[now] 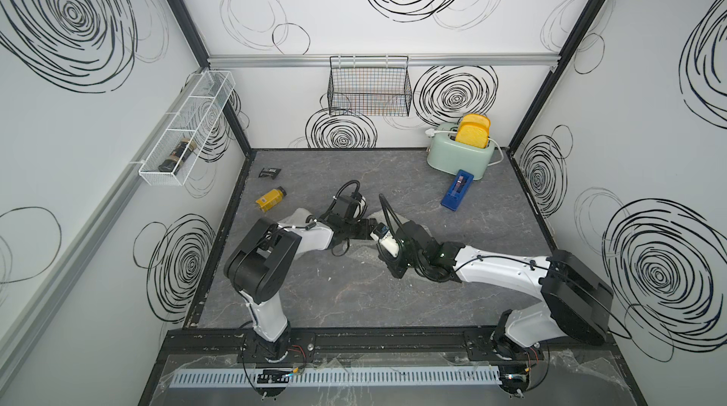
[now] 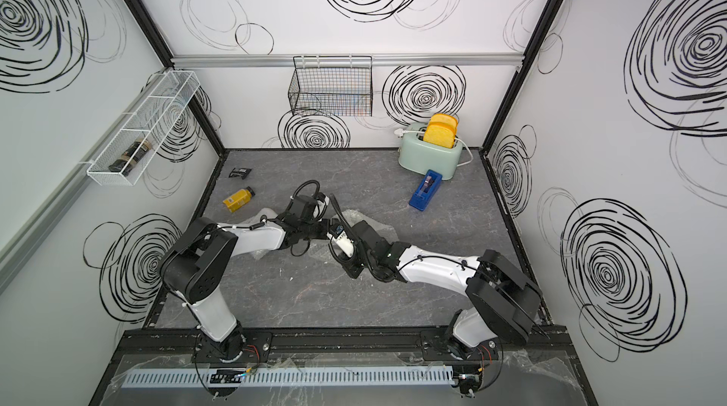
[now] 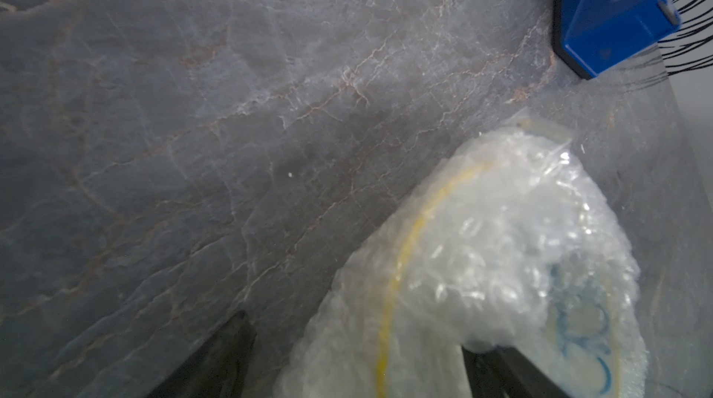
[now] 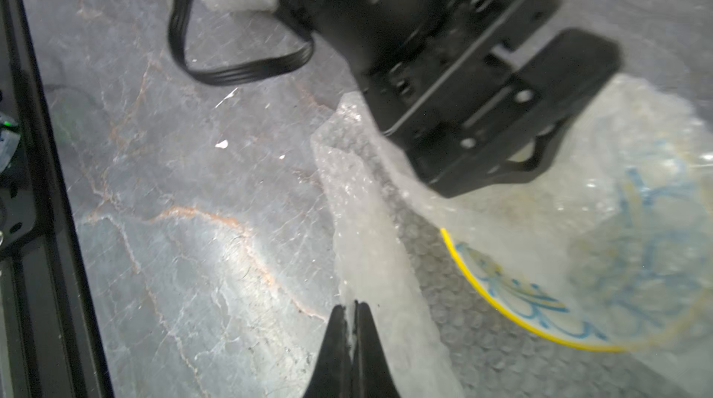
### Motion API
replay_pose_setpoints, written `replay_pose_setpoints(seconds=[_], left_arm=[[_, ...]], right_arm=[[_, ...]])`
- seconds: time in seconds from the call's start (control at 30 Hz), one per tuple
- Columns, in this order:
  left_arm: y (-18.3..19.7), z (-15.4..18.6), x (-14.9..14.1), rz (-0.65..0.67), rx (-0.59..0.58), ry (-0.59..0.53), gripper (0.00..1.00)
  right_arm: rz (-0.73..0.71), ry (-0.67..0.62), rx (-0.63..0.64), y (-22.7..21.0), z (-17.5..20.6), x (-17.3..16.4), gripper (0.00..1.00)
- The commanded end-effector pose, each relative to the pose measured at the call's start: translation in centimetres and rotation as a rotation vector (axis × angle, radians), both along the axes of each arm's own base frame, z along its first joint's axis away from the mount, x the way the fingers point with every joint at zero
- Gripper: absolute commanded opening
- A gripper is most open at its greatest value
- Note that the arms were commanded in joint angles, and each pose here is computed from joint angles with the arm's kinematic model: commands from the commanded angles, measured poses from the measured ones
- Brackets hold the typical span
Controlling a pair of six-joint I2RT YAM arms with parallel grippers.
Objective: Wrap bowls in bubble wrap
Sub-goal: Wrap the bowl in bubble wrap.
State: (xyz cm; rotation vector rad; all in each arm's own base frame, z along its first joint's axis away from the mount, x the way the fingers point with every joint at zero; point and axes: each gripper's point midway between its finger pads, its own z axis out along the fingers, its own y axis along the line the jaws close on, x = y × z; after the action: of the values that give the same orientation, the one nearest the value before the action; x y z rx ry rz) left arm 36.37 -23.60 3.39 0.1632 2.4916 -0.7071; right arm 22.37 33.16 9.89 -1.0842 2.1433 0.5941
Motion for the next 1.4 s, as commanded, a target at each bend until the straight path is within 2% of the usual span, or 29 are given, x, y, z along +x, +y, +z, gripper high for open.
replay_pose_setpoints(seconds=[0.0,0.1,0.23,0.5,0.77,1.0,1.23,1.37], left_arm=[[-0.1,0.3,0.4,-0.008,-0.007,-0.014,0.82],[-0.2,0.3,0.3,-0.013,-0.012,-0.013,0.79],[-0.3,0.4,0.3,-0.016,-0.013,-0.015,0.76],[-0.6,0.4,0.4,-0.024,-0.022,-0.012,0.72],[-1.0,0.5,0.3,-0.058,-0.020,-0.027,0.70],[-1.1,0.5,0.1,-0.066,-0.017,-0.030,0.69],[-1.0,0.4,-0.1,-0.063,-0.011,-0.034,0.69],[-0.4,0.6,-0.4,-0.044,-0.003,-0.036,0.74]], right_arm=[[-0.063,-0.021,0.038,-0.1,1.8,3.2,0.00],[-0.109,-0.032,0.086,-0.3,2.3,5.5,0.00],[-0.157,-0.052,0.070,-0.5,2.5,7.7,0.00],[-0.239,-0.064,0.138,-2.0,3.7,11.0,0.00],[-0.237,-0.026,0.223,-1.8,4.6,13.2,0.00],[-0.199,0.085,0.195,0.0,1.5,14.2,0.00],[-0.252,0.140,0.162,-0.4,-2.0,15.6,0.00],[-0.268,0.193,0.147,-0.6,-4.3,15.6,0.00]])
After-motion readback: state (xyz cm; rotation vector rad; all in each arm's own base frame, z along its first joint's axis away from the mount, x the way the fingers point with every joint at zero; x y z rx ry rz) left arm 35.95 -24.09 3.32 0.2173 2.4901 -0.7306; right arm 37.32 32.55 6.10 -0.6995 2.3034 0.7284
